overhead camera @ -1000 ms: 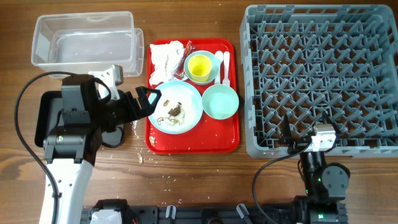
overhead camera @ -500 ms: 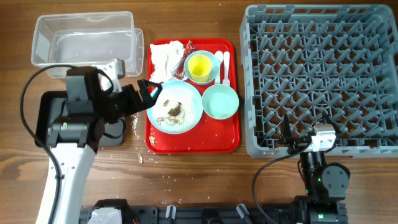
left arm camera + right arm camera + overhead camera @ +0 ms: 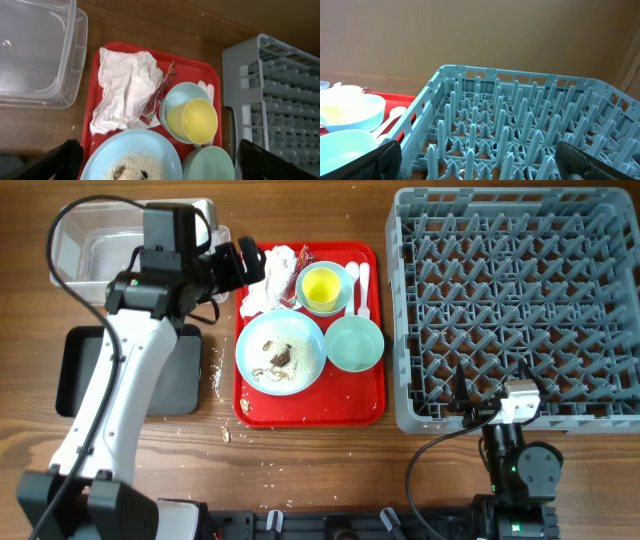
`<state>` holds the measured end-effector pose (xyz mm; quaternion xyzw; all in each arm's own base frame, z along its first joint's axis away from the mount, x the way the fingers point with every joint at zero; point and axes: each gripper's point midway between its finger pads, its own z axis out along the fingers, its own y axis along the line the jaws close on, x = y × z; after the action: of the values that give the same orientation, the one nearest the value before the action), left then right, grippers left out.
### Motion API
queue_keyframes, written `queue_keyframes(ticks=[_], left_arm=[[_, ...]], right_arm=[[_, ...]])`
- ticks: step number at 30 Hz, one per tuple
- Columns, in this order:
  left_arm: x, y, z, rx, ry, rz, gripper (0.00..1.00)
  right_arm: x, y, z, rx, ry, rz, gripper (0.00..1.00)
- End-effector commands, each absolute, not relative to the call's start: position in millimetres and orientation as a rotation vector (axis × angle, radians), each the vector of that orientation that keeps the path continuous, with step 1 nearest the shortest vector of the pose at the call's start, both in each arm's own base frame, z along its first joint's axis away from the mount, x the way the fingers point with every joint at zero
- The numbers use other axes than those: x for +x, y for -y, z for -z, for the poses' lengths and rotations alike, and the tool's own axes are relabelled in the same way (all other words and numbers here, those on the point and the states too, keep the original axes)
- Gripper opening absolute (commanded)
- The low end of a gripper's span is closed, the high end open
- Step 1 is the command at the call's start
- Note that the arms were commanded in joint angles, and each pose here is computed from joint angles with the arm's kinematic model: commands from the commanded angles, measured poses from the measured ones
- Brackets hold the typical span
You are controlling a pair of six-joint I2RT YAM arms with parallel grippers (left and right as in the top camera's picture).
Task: Sort waste into correct bins and load items into the dishwasher rack
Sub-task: 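Move the left gripper over the white tissue and grasp it, then carry the tissue left and drop it into the clear bin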
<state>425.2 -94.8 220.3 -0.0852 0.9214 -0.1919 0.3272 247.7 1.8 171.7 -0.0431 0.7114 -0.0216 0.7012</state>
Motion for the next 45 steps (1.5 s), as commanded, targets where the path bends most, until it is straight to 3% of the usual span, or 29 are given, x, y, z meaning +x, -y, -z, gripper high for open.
queue_keyframes(ticks=[1,2,3,5,19,27,35,40,42,45], left_arm=[[454.5,89.5,-210.2,-0.157,-2.371,0.396,0.99],[464.7,87.5,-198.7,-0.167,-2.373,0.372,0.93],[473.8,89.0,-187.5,-0.167,-2.375,0.373,0.79],[488.8,96.5,-161.6,-0.155,-2.390,0.367,0.68],[500.0,117.2,-57.8,-0.124,-2.523,0.135,0.62],[497.2,107.7,-43.6,-0.151,-2.548,0.064,0.49],[493.1,106.3,-22.1,-0.151,-2.594,0.045,0.47],[492.4,106.1,-17.9,-0.151,-2.602,0.042,0.32],[492.4,106.1,-18.3,-0.151,-2.601,0.043,0.18],[492.6,106.2,-23.0,-0.153,-2.595,0.046,0.09]], right_arm=[[247.7,1.6,-171.7,-0.090,-1.583,0.070,1.00],[247.7,1.6,-171.7,-0.090,-1.583,0.070,1.00],[247.7,1.6,-171.7,-0.090,-1.583,0.070,1.00],[247.7,1.6,-171.8,-0.090,-1.582,0.070,1.00],[247.7,1.6,-171.7,-0.090,-1.583,0.070,1.00],[247.7,1.6,-171.7,-0.090,-1.583,0.070,1.00],[247.9,1.6,-170.9,-0.090,-1.586,0.070,1.00],[248.3,1.6,-169.7,-0.091,-1.591,0.069,1.00],[248.3,1.6,-169.4,-0.091,-1.593,0.069,0.99],[248.3,1.6,-169.4,-0.090,-1.593,0.069,1.00]])
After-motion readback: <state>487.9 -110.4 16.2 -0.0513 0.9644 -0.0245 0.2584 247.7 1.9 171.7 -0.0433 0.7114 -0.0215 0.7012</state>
